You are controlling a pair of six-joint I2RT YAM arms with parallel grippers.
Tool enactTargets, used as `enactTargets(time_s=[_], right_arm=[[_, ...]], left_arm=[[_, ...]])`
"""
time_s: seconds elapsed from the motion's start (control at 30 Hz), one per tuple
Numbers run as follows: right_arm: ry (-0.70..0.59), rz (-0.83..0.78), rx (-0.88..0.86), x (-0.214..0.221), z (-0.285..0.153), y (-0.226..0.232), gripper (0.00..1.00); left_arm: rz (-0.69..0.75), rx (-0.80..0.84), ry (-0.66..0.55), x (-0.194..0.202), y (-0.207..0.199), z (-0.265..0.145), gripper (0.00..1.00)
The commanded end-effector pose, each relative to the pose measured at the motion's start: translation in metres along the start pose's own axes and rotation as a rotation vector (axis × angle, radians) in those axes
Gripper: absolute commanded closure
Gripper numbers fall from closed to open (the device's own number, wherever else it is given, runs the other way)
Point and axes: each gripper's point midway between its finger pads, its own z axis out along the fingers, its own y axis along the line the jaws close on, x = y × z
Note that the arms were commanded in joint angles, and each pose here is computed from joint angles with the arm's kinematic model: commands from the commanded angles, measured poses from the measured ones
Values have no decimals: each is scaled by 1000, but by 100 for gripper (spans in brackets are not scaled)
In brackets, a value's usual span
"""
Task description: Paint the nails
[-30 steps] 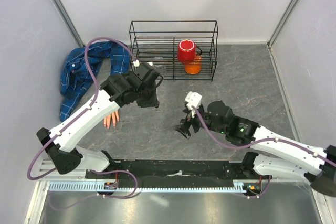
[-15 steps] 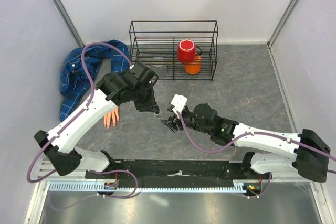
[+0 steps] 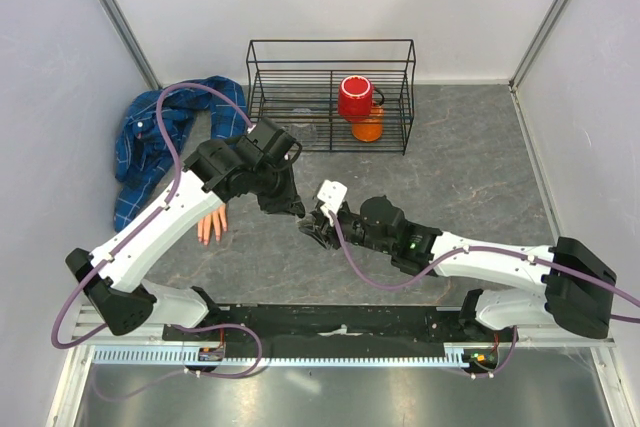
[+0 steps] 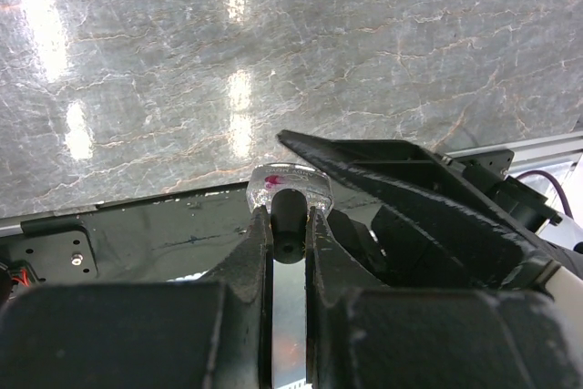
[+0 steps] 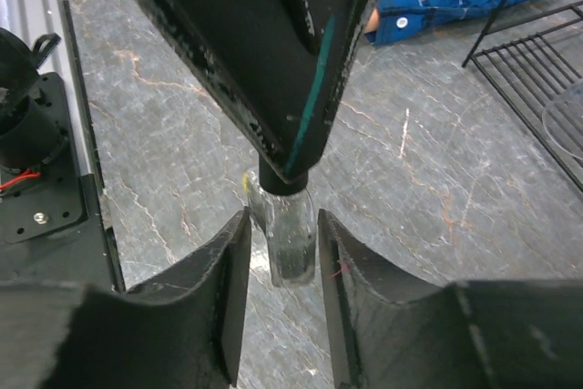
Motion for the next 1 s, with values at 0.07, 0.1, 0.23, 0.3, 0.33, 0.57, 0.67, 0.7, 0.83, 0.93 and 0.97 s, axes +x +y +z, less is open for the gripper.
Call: enactTargets(time_s=[0.07, 0.1, 0.23, 0.3, 0.33, 0.57, 0.67, 0.7, 0.83, 0.93, 0.97], right_arm=[[-123, 17, -48, -42, 6, 9, 60], [-124, 16, -51, -43, 6, 10, 61], [-129, 16, -51, -43, 6, 10, 71], [-132, 15, -56, -44, 6, 11, 78], [-132, 15, -60, -44, 6, 11, 81], [-116, 42, -53, -42, 2, 11, 100], [-113, 54, -24, -44, -5, 6, 100], [-114, 57, -17, -45, -7, 5, 100], [-113, 67, 10, -48, -15, 1, 100], [-105, 58, 19, -51, -19, 0, 100], [-98, 56, 20, -50, -20, -1, 100]], left_arm=[[-34, 47, -6, 0, -8, -5, 98], [-33, 47, -6, 0, -8, -5, 98], [-29, 52, -5, 0, -9, -5, 98], [-27, 47, -7, -1, -8, -4, 98], [-25, 46, -6, -1, -8, -3, 98], [22, 55, -58, -11, -8, -7, 98], [81, 103, -103, -21, -15, -15, 98], [86, 120, -119, -23, -18, -17, 91], [93, 241, -173, -28, -35, -23, 57], [96, 304, -200, -31, -45, -27, 47], [99, 305, -203, -32, -45, -28, 46]])
